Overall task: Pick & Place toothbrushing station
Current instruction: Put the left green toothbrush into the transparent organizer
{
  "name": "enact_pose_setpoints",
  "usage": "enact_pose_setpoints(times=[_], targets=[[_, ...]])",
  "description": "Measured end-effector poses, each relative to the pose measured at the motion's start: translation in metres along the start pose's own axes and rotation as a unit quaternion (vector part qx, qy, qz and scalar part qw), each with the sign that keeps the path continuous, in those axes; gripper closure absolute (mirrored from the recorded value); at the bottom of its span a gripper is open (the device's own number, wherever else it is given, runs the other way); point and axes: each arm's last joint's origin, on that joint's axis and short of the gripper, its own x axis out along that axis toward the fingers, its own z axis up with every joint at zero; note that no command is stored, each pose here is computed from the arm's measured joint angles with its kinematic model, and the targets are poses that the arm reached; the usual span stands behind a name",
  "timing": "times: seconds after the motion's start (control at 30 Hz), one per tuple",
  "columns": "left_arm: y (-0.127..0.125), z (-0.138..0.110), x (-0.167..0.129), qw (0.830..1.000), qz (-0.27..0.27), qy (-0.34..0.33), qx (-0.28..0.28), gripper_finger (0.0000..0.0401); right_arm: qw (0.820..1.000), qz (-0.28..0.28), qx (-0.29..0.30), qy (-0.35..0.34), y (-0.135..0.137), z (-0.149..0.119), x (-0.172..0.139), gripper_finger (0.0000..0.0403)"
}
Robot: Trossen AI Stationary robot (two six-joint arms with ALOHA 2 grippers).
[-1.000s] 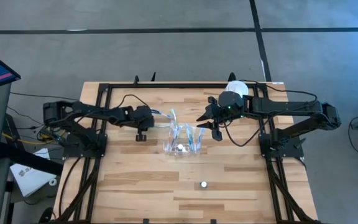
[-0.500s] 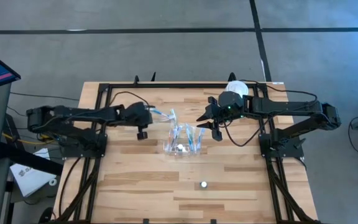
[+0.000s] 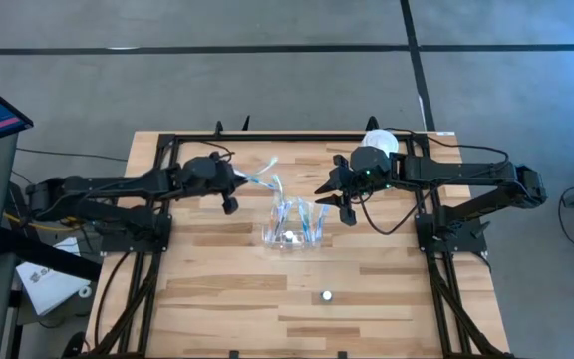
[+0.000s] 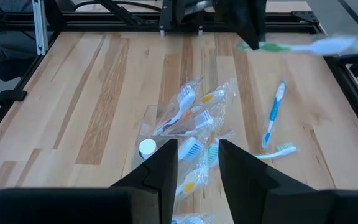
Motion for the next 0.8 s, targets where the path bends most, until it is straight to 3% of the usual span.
enact_pose_setpoints(times=[0.33, 0.8], targets=[[-0.014, 0.023, -0.009, 0.99, -0.056, -0.116, -0.064, 0.0387, 1.0, -0.001, -0.002, -0.012, 0.0, 0.002, 0.0, 0.0295], [-0.048, 0.044, -0.009, 0.96, -0.125, -0.239, -0.07, 0.0387, 0.995, -0.009, -0.015, -0.099, -0.001, 0.019, -0.002, 0.0295]])
